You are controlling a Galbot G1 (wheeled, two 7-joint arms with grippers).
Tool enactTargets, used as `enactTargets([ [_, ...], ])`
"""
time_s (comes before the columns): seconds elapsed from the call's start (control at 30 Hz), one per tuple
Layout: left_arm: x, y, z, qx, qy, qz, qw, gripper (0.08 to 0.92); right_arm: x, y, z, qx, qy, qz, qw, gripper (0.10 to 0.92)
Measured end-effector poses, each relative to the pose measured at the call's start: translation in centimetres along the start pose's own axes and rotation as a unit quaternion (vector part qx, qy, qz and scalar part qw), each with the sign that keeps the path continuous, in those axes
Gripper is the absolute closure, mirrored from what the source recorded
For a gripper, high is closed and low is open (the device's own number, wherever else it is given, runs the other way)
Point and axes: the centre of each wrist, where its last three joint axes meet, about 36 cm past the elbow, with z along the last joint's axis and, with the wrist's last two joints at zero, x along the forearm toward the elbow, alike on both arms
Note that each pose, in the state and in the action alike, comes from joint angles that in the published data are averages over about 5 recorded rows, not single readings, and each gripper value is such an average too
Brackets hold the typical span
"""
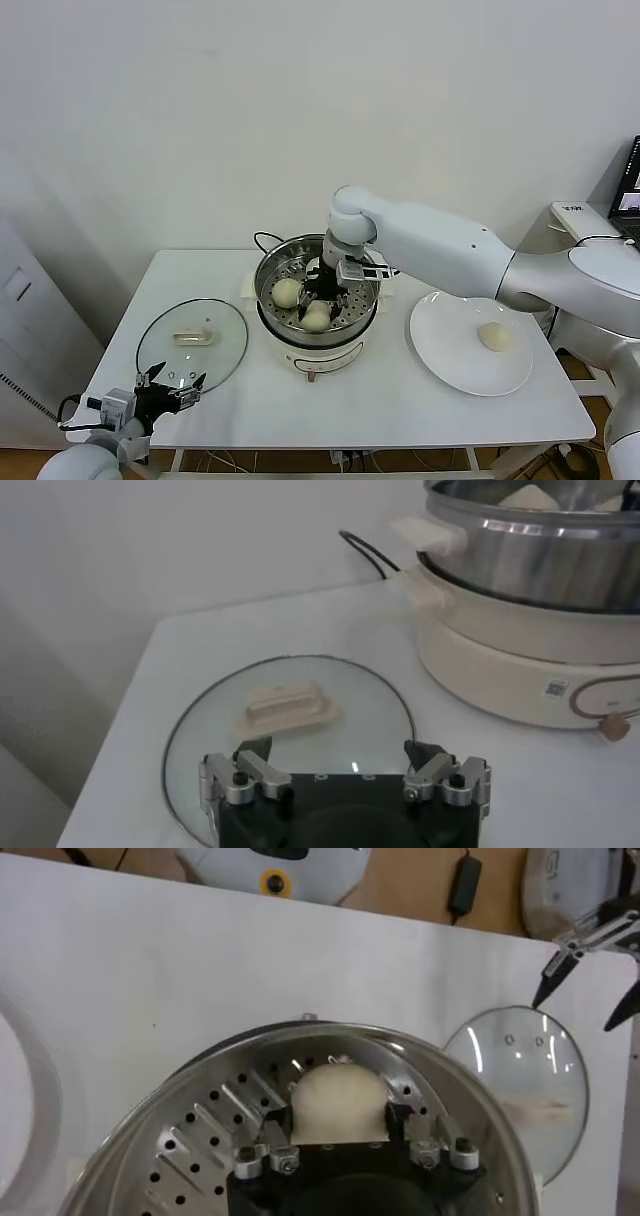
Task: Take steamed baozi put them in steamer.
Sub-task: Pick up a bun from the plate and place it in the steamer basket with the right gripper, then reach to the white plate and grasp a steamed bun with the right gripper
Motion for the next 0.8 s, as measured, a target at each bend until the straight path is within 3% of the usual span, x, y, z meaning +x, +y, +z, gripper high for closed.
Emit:
enactTargets([
  [0.2, 0.2, 0.0, 0.2, 0.000, 0.002, -0.001, 1.000, 0.177, 1.0, 0.9, 0.4, -0.009, 0.014, 0.011, 1.000, 0.208],
  [0.47, 0.4, 0.1, 0.4, 0.001, 0.004, -0.003, 1.000, 0.177, 5.9, 4.4, 2.1, -0.054, 0.048, 0.045, 0.996, 0.200],
  [0.8, 0.6, 0.0, 0.3, 0.003, 0.002, -0.003, 1.000, 0.177, 13.5, 13.3, 2.6, -0.167, 0.067, 0.063, 0.982, 0.200],
])
